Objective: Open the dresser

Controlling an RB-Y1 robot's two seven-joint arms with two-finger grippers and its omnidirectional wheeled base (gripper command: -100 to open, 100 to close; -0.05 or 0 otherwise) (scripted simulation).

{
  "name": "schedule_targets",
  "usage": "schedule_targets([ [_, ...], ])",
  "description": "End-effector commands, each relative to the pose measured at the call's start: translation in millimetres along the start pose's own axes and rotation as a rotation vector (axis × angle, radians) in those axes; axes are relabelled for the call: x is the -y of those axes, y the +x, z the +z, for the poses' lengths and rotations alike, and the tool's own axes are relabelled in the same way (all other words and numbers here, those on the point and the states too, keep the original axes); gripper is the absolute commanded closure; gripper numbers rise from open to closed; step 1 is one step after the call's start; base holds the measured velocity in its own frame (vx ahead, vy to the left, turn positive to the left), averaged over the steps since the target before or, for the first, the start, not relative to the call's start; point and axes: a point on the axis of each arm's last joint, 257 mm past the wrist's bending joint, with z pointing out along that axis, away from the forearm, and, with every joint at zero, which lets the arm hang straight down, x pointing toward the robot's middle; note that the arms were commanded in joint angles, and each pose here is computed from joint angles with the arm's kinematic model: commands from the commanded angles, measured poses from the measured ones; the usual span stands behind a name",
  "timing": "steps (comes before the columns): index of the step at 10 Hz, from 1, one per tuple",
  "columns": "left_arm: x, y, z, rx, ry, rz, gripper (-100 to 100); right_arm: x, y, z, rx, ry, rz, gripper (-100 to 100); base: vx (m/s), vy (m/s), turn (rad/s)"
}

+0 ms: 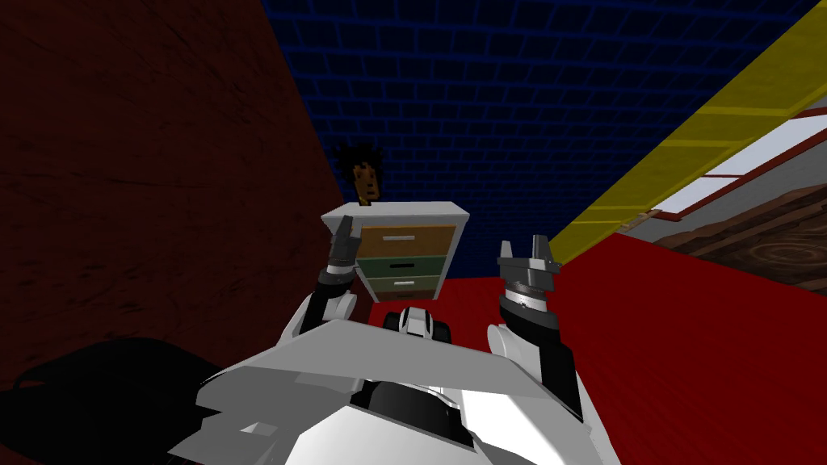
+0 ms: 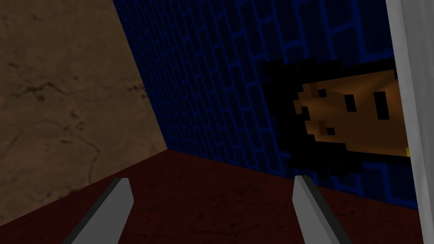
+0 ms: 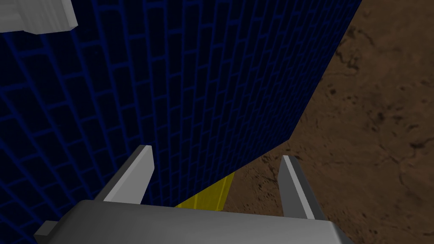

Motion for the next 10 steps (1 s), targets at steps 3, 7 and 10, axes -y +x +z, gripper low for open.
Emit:
schedule_targets([
  [3, -31.4, 6.0, -2.6, -0.027, -0.106, 0.008, -100, 0, 0.0, 0.0, 0.000, 0.000, 0.000, 0, 0.003, -0.028, 0.004],
  [7, -57.0, 9.3, -7.0, -0.035, -0.194, 0.010, -100, 0, 0.0, 0.0, 0.000, 0.000, 0.000, 0, 0.004, -0.028, 0.005],
  [10, -75.2, 11.4, -11.5, -0.038, -0.257, 0.009, -100, 0, 0.0, 0.0, 0.000, 0.000, 0.000, 0, 0.002, -0.028, 0.004],
])
